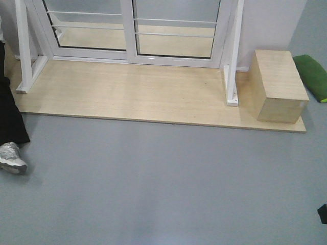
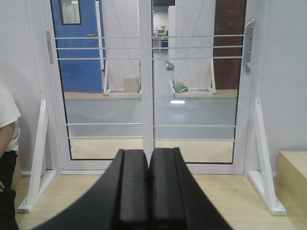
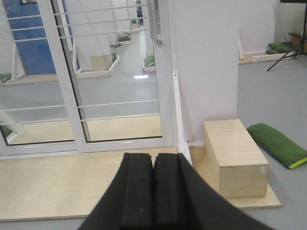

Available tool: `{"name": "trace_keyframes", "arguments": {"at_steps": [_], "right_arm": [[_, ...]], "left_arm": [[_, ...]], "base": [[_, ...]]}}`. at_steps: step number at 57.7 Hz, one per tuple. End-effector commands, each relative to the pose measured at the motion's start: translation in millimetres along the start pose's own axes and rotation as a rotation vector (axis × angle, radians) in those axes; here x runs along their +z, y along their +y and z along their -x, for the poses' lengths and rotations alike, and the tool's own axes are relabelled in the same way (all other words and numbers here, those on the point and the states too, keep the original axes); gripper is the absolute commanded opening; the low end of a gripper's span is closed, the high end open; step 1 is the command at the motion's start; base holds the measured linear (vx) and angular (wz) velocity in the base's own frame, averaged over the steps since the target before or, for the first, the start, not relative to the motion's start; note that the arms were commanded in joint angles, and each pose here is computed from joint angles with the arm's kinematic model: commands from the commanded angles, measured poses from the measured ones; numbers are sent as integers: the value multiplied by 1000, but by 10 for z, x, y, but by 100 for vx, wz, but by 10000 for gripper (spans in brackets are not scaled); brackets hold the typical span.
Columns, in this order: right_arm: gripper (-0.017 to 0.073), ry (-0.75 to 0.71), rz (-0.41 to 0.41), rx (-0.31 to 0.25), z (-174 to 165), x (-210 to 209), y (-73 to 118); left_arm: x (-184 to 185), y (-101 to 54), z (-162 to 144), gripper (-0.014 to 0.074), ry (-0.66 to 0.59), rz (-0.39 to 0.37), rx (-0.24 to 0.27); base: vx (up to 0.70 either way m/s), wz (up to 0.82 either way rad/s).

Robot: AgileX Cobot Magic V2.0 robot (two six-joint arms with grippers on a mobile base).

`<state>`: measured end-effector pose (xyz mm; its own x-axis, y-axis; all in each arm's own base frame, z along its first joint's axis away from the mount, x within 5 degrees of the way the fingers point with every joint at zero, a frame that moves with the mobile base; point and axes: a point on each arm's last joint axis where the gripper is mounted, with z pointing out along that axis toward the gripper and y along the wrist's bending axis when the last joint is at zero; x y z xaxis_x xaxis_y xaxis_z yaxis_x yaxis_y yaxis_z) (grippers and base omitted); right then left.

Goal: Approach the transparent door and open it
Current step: 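Drive up close to the white-framed glass sliding door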

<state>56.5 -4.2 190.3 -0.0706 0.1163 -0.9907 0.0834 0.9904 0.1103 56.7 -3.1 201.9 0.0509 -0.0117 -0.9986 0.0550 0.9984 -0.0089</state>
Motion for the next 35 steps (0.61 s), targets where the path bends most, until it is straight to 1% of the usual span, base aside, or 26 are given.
{"name": "trace_keyframes", "arguments": {"at_steps": [1,19,35], "right_arm": [[-6,-93,4,-11,69,-13,4],[-6,-93,4,-11,69,-13,4],[-6,-93,4,-11,69,-13,4]], "left_arm": [[-2,-5,22,-6,-69,-9,-6],[-2,-5,22,-6,-69,-9,-6],[-2,-5,22,-6,-69,-9,-6]], "base": [[57,17],[58,9],[58,-3]]}}
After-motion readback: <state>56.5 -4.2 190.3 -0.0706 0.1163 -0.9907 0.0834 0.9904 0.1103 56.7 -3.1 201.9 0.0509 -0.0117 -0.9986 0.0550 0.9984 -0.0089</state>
